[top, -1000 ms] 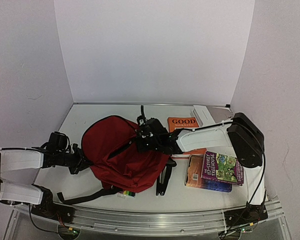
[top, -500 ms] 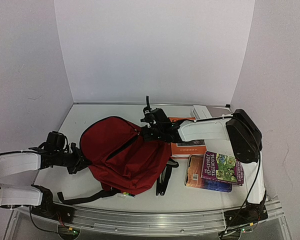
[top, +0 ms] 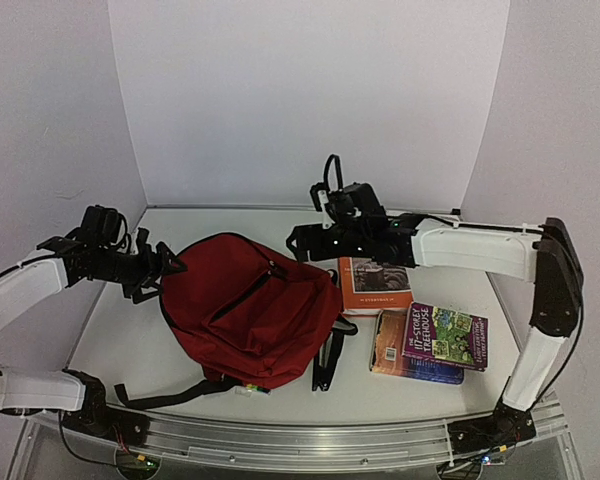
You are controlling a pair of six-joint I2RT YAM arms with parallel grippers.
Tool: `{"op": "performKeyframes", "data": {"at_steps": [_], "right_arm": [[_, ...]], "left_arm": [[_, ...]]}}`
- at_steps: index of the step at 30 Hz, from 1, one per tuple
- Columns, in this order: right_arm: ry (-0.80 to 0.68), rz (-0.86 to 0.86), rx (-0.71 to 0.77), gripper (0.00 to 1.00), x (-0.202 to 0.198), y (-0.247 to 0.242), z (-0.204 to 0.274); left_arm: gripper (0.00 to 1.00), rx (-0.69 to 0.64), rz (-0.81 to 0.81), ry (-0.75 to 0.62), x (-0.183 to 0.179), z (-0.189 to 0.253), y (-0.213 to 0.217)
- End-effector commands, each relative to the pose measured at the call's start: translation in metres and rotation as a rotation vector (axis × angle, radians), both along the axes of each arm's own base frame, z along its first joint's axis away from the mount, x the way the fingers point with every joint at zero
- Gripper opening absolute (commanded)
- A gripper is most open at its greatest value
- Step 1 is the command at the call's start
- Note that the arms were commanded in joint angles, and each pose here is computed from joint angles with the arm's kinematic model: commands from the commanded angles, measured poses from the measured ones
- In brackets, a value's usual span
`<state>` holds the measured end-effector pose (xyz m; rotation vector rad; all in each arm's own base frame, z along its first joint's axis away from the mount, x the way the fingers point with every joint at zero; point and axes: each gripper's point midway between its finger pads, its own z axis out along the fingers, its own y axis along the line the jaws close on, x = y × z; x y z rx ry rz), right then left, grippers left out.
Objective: Pack the student bag
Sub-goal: Adjust the student bag at the center of the board.
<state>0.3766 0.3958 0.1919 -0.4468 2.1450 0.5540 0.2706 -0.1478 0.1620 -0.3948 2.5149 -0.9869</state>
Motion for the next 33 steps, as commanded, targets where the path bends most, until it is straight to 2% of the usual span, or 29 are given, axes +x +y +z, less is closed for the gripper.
{"op": "performKeyframes", "data": {"at_steps": [1, 9, 14, 21, 28, 33], "right_arm": [[0.09, 0.014, 0.108, 0.9, -0.032, -0.013, 0.016], [0.276, -0.082, 0.184, 0.94, -0.07, -0.048, -0.018], [0.383, -0.075, 0.196, 0.93, -0.093, -0.048, -0.042], [0.462, -0.119, 0.151, 0.92, -0.111, -0.057, -0.08], [0.491, -0.073, 0.174, 0.82, -0.121, -0.034, -0.094], [0.494, -0.057, 0.157, 0.72, -0.12, -0.019, -0.105]], "left_arm": [[0.89, 0.063, -0.124, -0.069, 0.008, 0.019, -0.008], [0.92, 0.144, -0.282, -0.113, 0.023, 0.014, -0.056], [0.94, 0.181, -0.319, -0.13, 0.035, -0.002, -0.084], [0.94, 0.336, -0.331, -0.092, 0.05, -0.037, -0.099], [0.89, 0.373, -0.353, -0.088, 0.055, -0.05, -0.108], [0.79, 0.415, -0.388, -0.07, 0.053, -0.061, -0.112]]}}
